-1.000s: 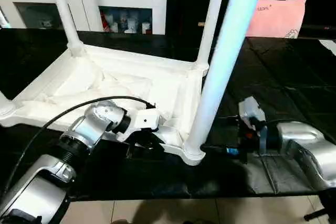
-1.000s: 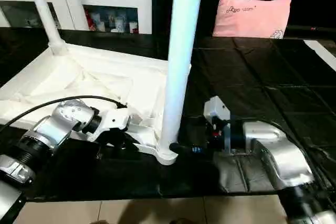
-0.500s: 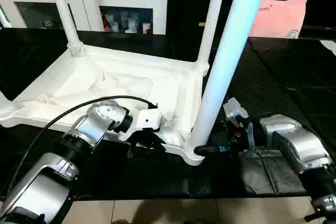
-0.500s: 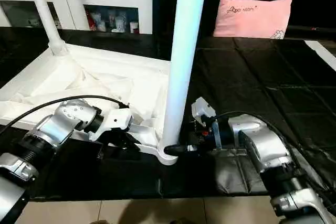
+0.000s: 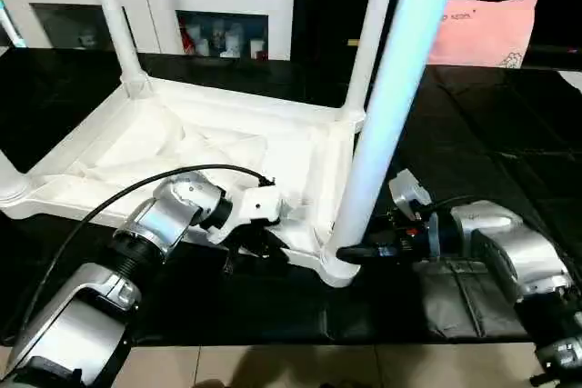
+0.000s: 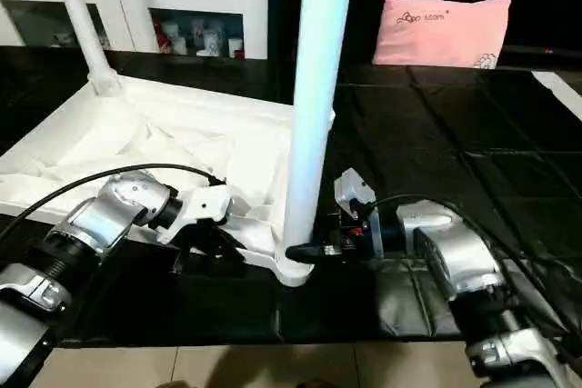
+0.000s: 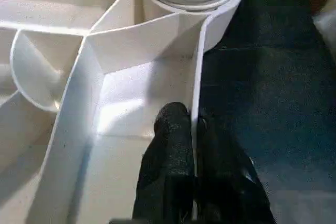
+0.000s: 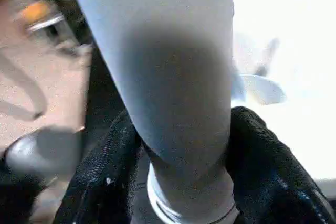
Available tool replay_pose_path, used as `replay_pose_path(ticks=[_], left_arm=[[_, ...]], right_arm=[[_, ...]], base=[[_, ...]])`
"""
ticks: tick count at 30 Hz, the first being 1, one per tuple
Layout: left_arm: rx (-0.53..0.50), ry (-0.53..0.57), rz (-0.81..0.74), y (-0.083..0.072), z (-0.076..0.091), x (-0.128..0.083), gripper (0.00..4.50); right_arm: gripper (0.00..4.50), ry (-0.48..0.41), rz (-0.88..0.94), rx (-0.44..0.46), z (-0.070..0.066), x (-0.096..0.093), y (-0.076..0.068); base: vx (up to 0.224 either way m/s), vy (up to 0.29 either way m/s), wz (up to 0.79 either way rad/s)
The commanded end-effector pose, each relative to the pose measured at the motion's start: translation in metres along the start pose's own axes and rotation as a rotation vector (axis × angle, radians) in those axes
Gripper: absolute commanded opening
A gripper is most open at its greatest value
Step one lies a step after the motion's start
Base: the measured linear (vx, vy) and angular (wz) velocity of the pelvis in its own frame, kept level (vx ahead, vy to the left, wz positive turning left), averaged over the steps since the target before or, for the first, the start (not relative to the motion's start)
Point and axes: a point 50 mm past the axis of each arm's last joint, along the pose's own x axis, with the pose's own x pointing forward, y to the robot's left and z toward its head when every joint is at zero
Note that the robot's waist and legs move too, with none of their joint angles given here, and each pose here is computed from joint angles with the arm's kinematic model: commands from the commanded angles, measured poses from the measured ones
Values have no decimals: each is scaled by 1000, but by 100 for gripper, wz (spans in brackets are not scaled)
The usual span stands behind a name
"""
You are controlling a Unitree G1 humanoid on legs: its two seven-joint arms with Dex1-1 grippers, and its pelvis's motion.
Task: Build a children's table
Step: Rotate leg to tighten
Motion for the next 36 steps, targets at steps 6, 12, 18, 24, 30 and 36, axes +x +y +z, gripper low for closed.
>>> replay_pose_path(ticks=[6,12,18,24,30,36], left_arm=[[-211,-220,363,21,38,14,0],[-282,-265,515,32,59,36,0],[-253,-243,561,38,60,38,0],[-169,-157,494,36,40,27,0],[-34,-74,263,21,22,18,0],[77,-43,15,5,15,8,0]], right_arm=[[200,-9,-513,164,-19,32,-15],[197,-33,-828,287,-13,64,-37],[266,-112,-862,295,1,69,-42],[312,-167,-772,225,-2,41,-33],[369,-162,-604,83,-2,-7,-26],[421,-81,-335,-18,6,-32,-15]], base=[[0,0,0],[0,0,0],[0,0,0],[0,0,0],[0,0,0],[0,0,0]])
